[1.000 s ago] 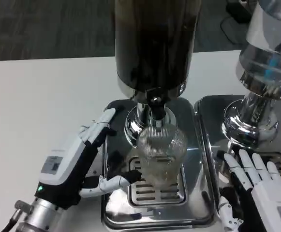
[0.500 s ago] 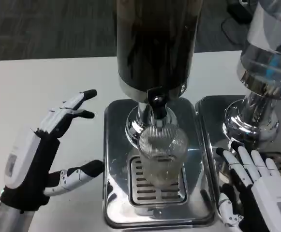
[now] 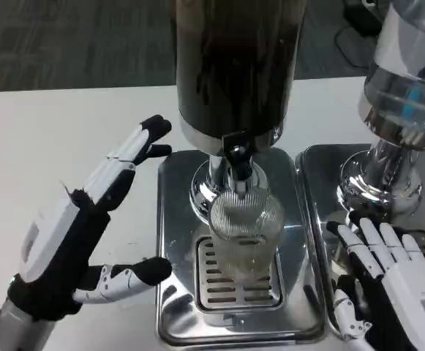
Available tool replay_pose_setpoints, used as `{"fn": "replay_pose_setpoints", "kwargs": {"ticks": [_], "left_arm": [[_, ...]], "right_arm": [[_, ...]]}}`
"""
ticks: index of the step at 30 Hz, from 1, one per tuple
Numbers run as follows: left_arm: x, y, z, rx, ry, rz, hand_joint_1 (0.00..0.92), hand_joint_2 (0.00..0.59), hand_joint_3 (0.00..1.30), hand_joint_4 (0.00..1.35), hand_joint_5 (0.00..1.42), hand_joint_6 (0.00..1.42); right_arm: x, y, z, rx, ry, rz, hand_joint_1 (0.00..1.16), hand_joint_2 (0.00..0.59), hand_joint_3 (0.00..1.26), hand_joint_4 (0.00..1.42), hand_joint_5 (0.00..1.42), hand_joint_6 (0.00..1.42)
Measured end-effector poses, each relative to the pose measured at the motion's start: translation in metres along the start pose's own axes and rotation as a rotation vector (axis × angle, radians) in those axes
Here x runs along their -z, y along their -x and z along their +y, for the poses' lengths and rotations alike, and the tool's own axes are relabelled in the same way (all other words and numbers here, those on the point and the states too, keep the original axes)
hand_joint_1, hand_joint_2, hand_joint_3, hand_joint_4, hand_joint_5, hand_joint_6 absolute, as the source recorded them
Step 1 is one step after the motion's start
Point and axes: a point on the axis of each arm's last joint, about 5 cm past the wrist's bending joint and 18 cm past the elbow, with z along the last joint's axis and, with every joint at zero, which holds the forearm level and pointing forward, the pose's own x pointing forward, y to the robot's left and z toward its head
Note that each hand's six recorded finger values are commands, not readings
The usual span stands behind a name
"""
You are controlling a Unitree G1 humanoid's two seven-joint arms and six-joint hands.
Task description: Grasp the cup under the faucet to collect the drink, then remove the cup.
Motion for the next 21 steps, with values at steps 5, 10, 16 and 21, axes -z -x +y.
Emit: {"fn": "replay_pose_setpoints", "kwargs": {"ticks": [5,10,16,21], "left_arm": [[-0.0006,-0.005,0.003,0.035,0.037,-0.015,0.0,0.148,0.0,0.0,0.09,0.06],[0.0,-0.028,0.005,0.033,0.139,-0.061,0.0,0.144,0.0,0.0,0.07,0.03],[-0.0021,-0.037,0.002,0.054,0.235,-0.088,0.0,0.142,0.0,0.0,0.12,0.06],[-0.0047,-0.044,-0.002,0.119,0.293,-0.113,0.0,0.145,0.01,0.0,0.16,0.13]], "right_arm": [[0.0001,-0.001,-0.0006,-0.007,-0.01,0.0,0.0,0.583,0.11,0.0,0.0,0.0],[-0.0003,-0.001,-0.0004,-0.003,-0.014,0.005,0.0,0.581,0.11,0.0,0.0,0.0],[-0.001,-0.001,0.0001,-0.001,-0.015,0.006,0.0,0.58,0.11,0.0,0.0,0.0],[-0.0014,-0.001,0.0004,0.0,-0.018,0.008,0.0,0.58,0.11,0.0,0.0,0.0]]}}
